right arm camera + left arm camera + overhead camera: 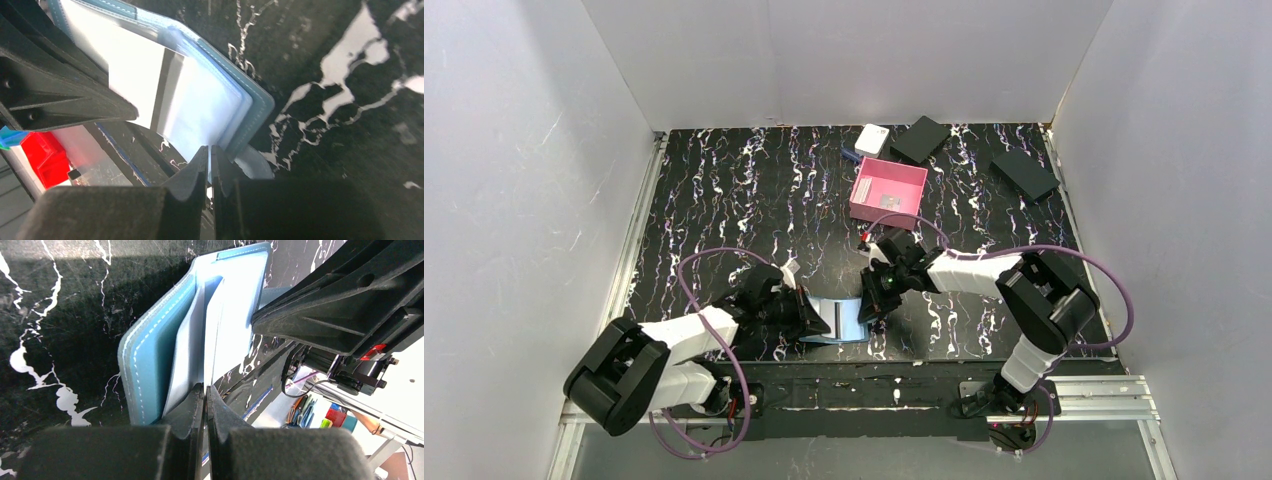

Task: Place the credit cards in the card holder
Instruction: Insert the credit card into the card holder.

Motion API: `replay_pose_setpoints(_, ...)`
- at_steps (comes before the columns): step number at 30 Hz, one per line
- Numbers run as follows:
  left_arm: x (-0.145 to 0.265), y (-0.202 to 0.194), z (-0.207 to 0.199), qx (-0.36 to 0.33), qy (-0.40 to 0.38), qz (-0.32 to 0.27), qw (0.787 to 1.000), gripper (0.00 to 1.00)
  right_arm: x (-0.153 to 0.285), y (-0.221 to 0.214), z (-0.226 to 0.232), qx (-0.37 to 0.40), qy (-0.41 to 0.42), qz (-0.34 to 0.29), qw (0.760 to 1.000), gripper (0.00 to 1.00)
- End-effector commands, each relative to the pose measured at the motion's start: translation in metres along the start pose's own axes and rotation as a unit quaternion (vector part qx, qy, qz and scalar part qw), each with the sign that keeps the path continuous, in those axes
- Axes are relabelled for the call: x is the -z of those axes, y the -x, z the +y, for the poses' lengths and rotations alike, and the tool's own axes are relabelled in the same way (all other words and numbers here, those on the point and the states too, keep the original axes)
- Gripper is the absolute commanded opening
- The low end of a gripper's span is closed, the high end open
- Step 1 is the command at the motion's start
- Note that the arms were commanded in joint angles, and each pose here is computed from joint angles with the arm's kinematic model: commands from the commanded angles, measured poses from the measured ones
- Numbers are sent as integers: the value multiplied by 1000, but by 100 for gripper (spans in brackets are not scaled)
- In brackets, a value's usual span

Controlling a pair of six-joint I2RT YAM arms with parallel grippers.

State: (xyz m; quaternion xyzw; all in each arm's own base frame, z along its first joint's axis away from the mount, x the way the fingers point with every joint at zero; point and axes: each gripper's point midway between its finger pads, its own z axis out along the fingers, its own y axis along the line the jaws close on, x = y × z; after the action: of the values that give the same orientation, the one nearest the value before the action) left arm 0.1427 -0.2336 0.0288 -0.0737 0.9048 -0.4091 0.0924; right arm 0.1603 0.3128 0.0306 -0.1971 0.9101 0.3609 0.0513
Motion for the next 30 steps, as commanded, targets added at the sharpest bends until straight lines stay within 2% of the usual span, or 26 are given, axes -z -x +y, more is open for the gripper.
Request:
replay_pose_setpoints(1,-1,-8,12,12,26,19,999,0,12,0,-13,3,-38,-6,999,16)
replay_pose_setpoints(7,-2,-8,11,15,26,24,999,1,9,-1,-12,2,-27,-5,1000,18)
replay_pose_setpoints(17,-14,-6,-2,15,32,44,998,12,-6,8,-1,-12,17,-9,1000,21)
replay_pose_setpoints(20,-17,-5,-5,17,35,46,998,20,-6,8,-1,-14,19,-9,1000,21)
replay_pose_setpoints(26,-3,2,1,-3,77,24,997,46,-2,6,-2,-7,10,-8,1000,21)
replay_pose_setpoints(30,7,4,3,-9,100,12,995,58,2,8,-4,6,-4,-8,1000,21)
